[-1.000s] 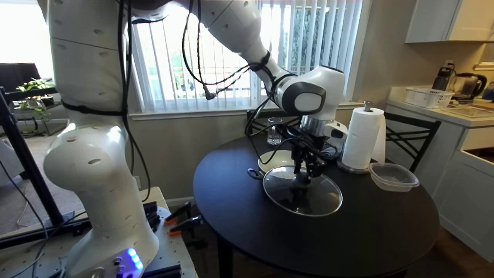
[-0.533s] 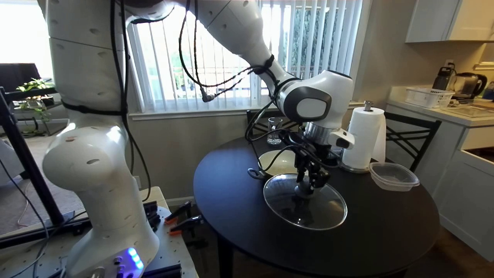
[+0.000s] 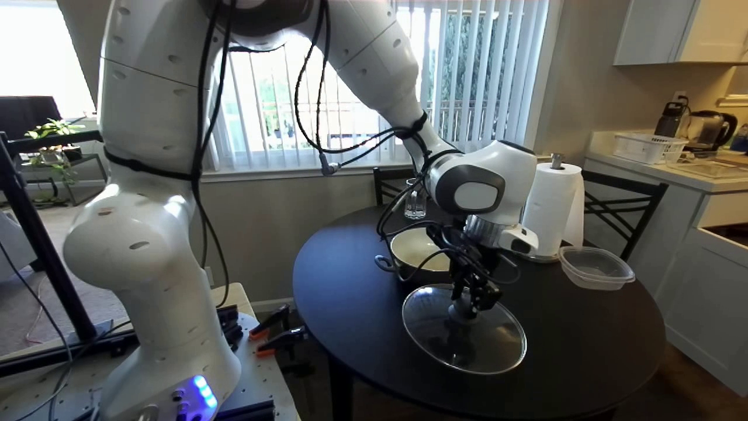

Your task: Remove the glass lid from the pot.

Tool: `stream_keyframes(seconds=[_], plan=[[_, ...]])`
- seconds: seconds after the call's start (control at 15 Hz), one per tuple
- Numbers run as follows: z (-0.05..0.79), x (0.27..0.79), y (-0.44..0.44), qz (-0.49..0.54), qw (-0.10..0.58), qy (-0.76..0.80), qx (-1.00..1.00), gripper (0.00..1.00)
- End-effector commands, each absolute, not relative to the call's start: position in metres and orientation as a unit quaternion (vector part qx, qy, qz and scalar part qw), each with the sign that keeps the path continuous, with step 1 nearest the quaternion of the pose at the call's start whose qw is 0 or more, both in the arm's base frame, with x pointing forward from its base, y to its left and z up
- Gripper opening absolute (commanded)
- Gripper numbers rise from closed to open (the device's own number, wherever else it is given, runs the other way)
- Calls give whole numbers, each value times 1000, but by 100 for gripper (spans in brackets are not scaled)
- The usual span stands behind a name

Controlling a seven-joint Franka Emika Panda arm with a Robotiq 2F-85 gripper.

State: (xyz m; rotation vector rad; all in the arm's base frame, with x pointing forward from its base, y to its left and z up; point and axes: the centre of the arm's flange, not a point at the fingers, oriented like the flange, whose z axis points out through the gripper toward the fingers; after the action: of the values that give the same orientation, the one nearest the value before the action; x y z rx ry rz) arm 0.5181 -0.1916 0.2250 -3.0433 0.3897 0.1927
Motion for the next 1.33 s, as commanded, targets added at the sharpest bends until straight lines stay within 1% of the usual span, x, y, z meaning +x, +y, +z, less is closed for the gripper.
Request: stream_keyframes(seconds=[0.0,0.4,0.47,0.53,0.6,0.67,0.73,0.8,1.0,1.07,1.27], plan=[[211,533,-193,52,38,114,-991,32],[196,539,-190,52,37,110,-992,32],[195,539,-189,49,40,112,-992,82],[195,539,-188,47,40,112,-992,83],[196,539,-187,46,39,112,-992,88],[199,540,-187,44,39,112,-992,94],[202,540,-186,43,39,112,-992,98],[204,541,-186,41,38,112,-992,100],[213,541,-184,34,33,109,-993,100],[202,547,-186,48,29,113,-992,100],[203,548,-186,48,29,113,-992,100]])
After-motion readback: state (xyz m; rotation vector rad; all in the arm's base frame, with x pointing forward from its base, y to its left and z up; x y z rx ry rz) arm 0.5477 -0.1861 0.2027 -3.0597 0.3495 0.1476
